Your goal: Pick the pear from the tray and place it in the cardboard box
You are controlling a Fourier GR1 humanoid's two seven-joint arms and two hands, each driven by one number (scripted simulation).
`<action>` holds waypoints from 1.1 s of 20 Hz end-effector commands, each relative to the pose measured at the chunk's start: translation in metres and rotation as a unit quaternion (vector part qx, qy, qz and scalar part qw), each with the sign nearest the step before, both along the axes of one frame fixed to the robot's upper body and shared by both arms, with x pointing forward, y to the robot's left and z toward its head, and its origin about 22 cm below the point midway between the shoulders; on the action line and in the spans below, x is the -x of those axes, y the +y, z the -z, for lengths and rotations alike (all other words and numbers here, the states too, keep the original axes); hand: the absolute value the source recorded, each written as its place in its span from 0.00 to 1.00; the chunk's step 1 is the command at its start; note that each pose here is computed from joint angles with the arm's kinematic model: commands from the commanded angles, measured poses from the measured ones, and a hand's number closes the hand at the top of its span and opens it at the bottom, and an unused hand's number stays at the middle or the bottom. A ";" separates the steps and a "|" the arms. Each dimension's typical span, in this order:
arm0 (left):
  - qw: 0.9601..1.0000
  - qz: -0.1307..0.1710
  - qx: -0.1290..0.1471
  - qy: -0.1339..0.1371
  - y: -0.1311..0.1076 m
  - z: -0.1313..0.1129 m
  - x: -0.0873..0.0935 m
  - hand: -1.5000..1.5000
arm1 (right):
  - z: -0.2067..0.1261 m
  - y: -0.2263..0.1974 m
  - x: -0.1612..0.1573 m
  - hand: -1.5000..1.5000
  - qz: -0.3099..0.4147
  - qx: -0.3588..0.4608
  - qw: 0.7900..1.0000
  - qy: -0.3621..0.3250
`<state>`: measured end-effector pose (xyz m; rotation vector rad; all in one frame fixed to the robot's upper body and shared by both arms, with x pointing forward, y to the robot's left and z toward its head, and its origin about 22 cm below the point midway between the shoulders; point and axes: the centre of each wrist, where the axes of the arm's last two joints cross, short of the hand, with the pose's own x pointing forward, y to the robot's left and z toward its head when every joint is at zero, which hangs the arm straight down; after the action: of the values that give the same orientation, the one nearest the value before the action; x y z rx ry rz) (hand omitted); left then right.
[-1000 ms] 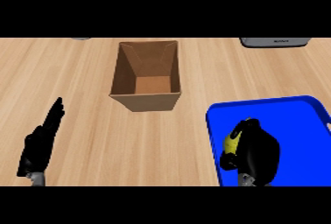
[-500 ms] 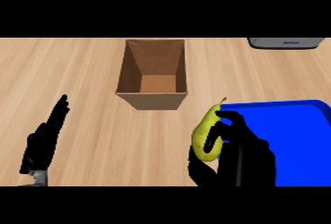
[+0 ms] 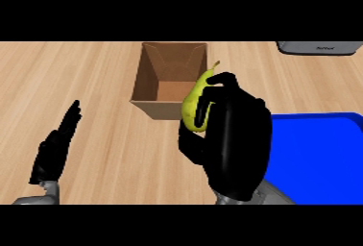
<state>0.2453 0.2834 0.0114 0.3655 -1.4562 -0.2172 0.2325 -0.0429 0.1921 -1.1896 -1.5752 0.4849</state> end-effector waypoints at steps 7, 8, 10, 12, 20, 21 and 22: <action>1.000 0.012 0.007 0.002 -0.004 0.008 0.008 0.50 | -0.023 0.018 -0.091 1.00 0.077 -0.052 0.992 0.083; 1.000 0.017 0.001 -0.006 0.001 0.001 -0.002 0.50 | -0.013 0.020 -0.098 1.00 0.070 -0.059 0.992 0.091; 1.000 0.016 -0.002 -0.012 -0.003 0.001 0.001 0.50 | -0.001 0.020 -0.115 1.00 0.084 -0.056 0.988 0.115; 1.000 0.014 -0.007 -0.009 -0.015 -0.011 -0.003 0.50 | 0.004 0.013 -0.133 1.00 0.076 -0.063 0.987 0.130; 1.000 0.021 0.001 -0.013 -0.005 -0.002 -0.010 0.50 | 0.052 0.007 -0.165 0.00 0.123 -0.100 0.971 0.180; 1.000 0.028 0.009 -0.008 -0.021 -0.005 -0.012 0.50 | 0.052 0.008 -0.166 0.00 0.125 -0.120 0.969 0.175; 1.000 0.023 -0.009 -0.006 -0.010 -0.006 -0.006 0.50 | 0.047 0.008 -0.174 0.00 0.119 -0.108 0.970 0.184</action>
<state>0.2530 0.2737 0.0149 0.3363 -1.4783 -0.2477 0.3939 -0.0337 0.1565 -1.0655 -1.2081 0.4855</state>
